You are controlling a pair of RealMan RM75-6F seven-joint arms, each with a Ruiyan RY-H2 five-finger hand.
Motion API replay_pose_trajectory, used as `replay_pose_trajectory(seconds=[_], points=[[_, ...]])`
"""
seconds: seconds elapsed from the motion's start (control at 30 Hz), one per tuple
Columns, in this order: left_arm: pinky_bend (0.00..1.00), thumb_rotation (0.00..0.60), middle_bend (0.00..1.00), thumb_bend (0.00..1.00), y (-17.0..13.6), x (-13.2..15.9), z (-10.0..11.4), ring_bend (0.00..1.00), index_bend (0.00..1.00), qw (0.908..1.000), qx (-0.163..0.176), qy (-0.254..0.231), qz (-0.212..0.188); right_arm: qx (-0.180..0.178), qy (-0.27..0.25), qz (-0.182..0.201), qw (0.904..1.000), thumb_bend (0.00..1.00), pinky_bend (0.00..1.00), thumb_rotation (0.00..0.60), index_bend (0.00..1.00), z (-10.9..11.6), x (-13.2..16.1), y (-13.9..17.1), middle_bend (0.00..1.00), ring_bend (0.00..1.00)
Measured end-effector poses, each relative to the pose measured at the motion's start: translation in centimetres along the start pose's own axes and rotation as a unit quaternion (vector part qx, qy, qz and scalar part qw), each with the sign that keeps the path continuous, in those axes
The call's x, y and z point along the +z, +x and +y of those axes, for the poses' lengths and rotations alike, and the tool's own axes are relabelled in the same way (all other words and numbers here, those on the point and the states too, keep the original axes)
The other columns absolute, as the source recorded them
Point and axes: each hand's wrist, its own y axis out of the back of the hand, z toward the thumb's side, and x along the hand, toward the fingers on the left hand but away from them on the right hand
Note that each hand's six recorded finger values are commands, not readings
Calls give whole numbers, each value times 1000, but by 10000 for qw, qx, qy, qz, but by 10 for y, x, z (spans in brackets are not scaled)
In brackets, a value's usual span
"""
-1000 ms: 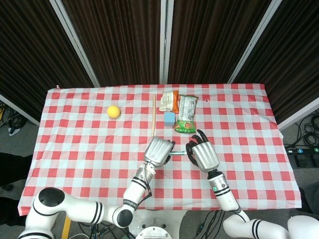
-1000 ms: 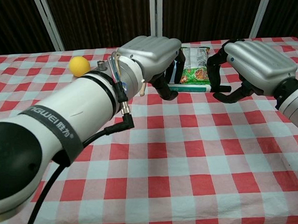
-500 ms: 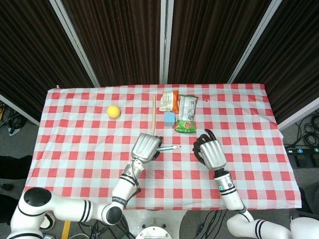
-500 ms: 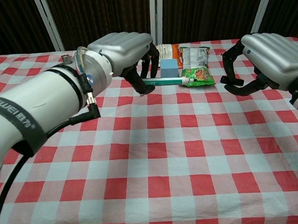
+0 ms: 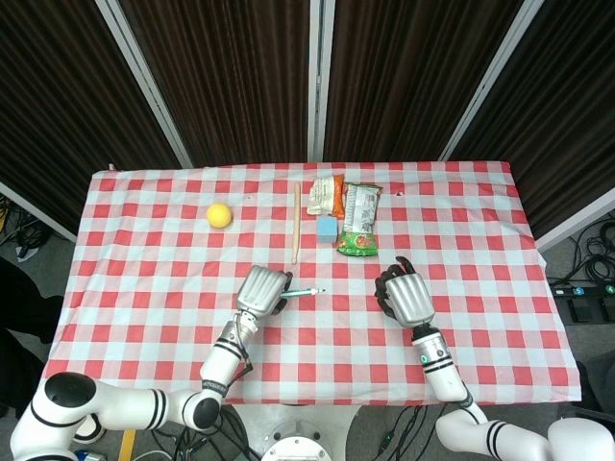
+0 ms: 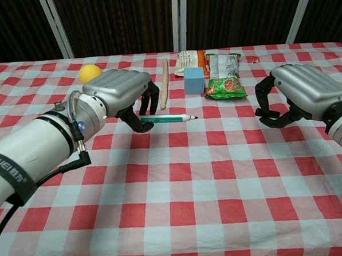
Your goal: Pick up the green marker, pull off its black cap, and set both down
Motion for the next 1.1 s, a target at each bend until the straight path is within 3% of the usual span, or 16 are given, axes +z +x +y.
replay_pose_trajectory(seconds=[0.1, 0.23, 0.5, 0.57, 0.67, 0.73, 0.8, 0.9, 1.1], points=[[868, 600, 475, 278, 0, -3, -7, 937, 432, 10000, -87, 8, -21, 152, -18, 19, 9999, 31, 85, 600, 493, -6, 1, -1, 481, 215], [865, 600, 426, 250, 0, -10, -9, 931, 383, 9999, -134, -28, 35, 242, 0, 17, 9997, 18, 46, 600, 385, -7, 2, -1, 385, 125], [827, 600, 415, 211, -2, -22, 8, 885, 382, 9994, 183, -216, 204, 34, -37, -82, 10000, 15, 41, 600, 359, 9, -6, 5, 356, 107], [793, 600, 408, 172, -5, -27, 18, 819, 381, 9986, 398, -245, 259, -70, -60, -108, 9999, 11, 41, 600, 359, 15, -9, 9, 350, 106], [658, 600, 357, 112, -14, -40, 35, 565, 350, 9958, 826, -210, 347, -288, -69, -215, 9993, 7, 39, 600, 339, 28, -19, 21, 324, 85], [446, 600, 257, 77, -23, -52, 45, 308, 288, 9930, 1103, -137, 397, -430, -62, -366, 9984, 5, 27, 600, 302, 37, -32, 35, 305, 58], [291, 600, 180, 66, -39, -70, 51, 164, 237, 9893, 1377, -15, 485, -514, -37, -561, 9971, 5, 9, 600, 252, 46, -49, 54, 286, 26], [207, 600, 146, 65, -71, -99, 47, 110, 209, 9850, 1567, 96, 723, -474, 2, -827, 9954, 6, 0, 600, 193, 53, -71, 86, 252, 0], [194, 600, 143, 64, -147, -146, 15, 105, 203, 9791, 1467, -81, 1409, -278, -115, -1165, 9927, 7, 0, 600, 172, 48, -88, 146, 232, 0]])
